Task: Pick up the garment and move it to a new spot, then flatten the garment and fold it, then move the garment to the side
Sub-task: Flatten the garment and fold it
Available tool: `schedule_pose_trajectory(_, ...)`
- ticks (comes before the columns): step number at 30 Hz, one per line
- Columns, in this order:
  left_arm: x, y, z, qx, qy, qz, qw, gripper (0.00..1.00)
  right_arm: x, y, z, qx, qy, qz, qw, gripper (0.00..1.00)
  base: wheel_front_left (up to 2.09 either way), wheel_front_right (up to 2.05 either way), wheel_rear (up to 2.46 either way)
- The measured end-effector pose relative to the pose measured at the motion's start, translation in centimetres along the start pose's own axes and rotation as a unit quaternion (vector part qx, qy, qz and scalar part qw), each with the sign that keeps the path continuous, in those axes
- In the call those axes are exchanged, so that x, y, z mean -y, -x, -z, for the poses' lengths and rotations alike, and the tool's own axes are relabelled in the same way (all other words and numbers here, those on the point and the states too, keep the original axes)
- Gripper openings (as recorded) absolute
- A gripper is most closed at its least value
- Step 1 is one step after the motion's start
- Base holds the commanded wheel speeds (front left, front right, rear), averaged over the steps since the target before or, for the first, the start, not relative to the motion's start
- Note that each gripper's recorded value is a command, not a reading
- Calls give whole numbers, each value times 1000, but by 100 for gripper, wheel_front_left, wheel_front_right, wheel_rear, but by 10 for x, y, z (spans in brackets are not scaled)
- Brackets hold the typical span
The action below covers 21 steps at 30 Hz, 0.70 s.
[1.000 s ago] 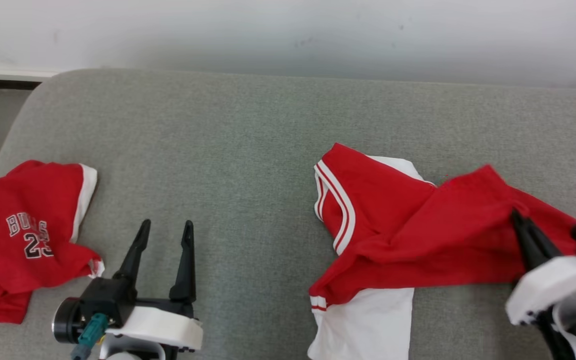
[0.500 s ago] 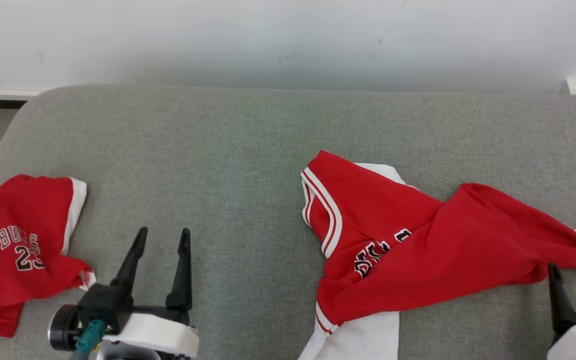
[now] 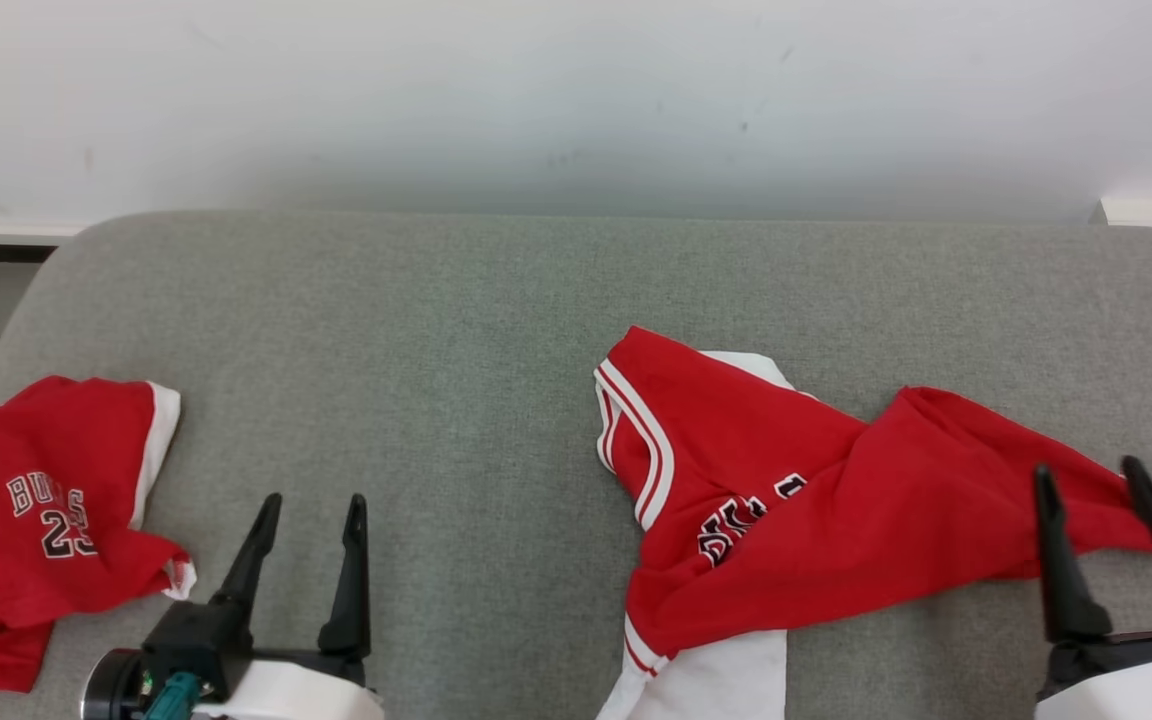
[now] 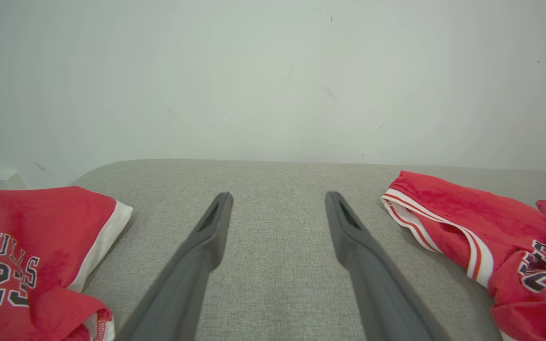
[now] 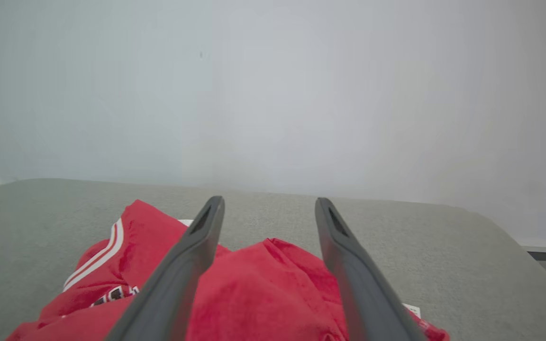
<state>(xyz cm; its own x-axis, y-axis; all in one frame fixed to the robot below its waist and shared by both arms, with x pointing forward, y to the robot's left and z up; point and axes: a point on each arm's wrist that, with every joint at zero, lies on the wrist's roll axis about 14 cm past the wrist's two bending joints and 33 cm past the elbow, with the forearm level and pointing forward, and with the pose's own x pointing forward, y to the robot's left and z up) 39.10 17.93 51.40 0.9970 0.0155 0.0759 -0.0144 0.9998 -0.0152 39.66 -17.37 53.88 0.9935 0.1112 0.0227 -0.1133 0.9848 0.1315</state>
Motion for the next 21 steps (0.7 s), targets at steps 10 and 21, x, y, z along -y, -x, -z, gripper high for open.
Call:
schedule_pose_trajectory(10,0,3,-2,-2,-2,2,1000,100,-21,5,-2,-6,-12,-29,999,100,0,0,0)
schedule_pose_trajectory(21,65,0,-3,-18,28,112,993,100,-17,1,5,-16,-16,-23,999,100,0,0,0)
